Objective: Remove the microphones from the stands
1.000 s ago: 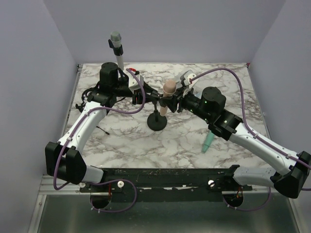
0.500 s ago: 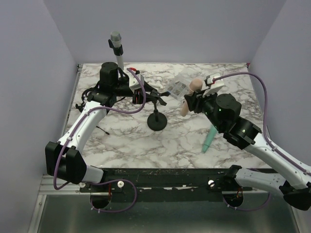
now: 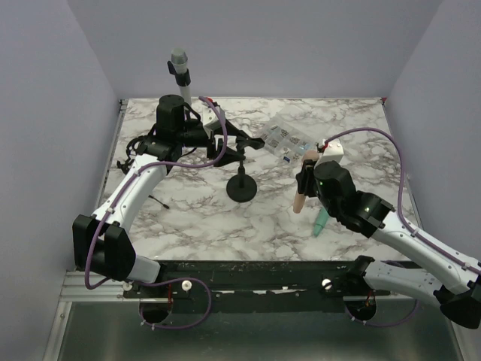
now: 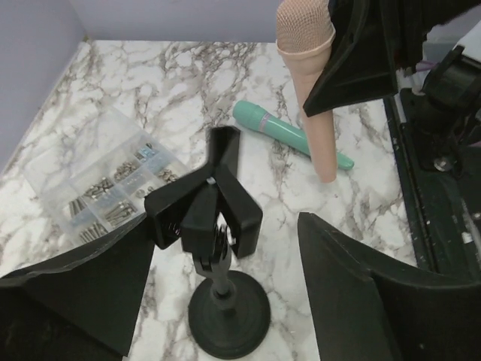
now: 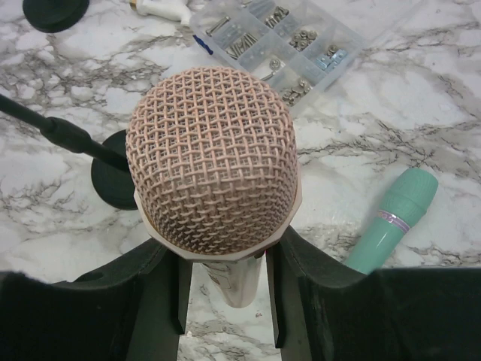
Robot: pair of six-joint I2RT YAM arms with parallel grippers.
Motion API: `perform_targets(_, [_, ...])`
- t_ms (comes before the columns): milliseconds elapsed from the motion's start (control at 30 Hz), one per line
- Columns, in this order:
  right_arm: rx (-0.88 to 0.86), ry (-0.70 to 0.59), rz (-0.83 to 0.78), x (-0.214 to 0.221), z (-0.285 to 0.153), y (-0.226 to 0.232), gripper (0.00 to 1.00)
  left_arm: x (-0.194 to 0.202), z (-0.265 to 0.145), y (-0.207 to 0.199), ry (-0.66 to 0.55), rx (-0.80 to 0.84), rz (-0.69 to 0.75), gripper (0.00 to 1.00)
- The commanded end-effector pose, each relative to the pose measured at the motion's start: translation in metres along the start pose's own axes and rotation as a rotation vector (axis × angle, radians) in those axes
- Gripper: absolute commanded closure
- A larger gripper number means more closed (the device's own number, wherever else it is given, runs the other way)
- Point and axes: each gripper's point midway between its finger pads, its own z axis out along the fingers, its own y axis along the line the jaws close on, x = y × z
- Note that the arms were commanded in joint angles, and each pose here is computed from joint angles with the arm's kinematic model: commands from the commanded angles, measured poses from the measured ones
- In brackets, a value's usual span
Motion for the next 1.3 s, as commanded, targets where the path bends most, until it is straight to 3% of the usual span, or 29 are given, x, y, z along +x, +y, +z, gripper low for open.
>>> perform_targets(0, [0.074,0.043,0.043,0.012,0.007,-0.006,0.99,-0.001,0.002,0.000,0.001,-0.001,-0.048,0.11])
perform_targets(67, [0.073,0.057,0.048,0.014,0.010,-0.005,0.99,-0.002,0.002,-0.001,-0.001,0.001,-0.052,0.02])
perform_targets(233, [0.092,0.121,0.075,0.024,0.023,-0.010,0.99,-0.012,-0.001,-0.004,-0.017,-0.003,-0.036,0.01])
perform_targets(433, [0.055,0.304,0.209,0.050,0.054,-0.039,0.99,-0.023,-0.009,-0.007,-0.023,-0.068,-0.037,0.01])
perform_targets(567, [0.056,0.378,0.274,0.061,0.069,-0.048,0.99,-0.020,-0.027,0.025,0.066,-0.345,-0.129,0.01])
perform_targets(700, [0.109,0.475,0.345,0.086,0.084,-0.068,0.99,-0.026,-0.047,0.028,0.087,-0.496,-0.186,0.01])
perform_targets(967, [0.158,0.589,0.442,0.122,0.107,-0.090,0.99,-0.053,-0.065,-0.012,-0.029,-0.522,-0.176,0.01])
perform_targets(1267, [0.285,0.593,0.432,0.146,0.120,-0.112,0.96,-0.026,-0.063,-0.024,-0.070,-0.513,-0.196,0.01])
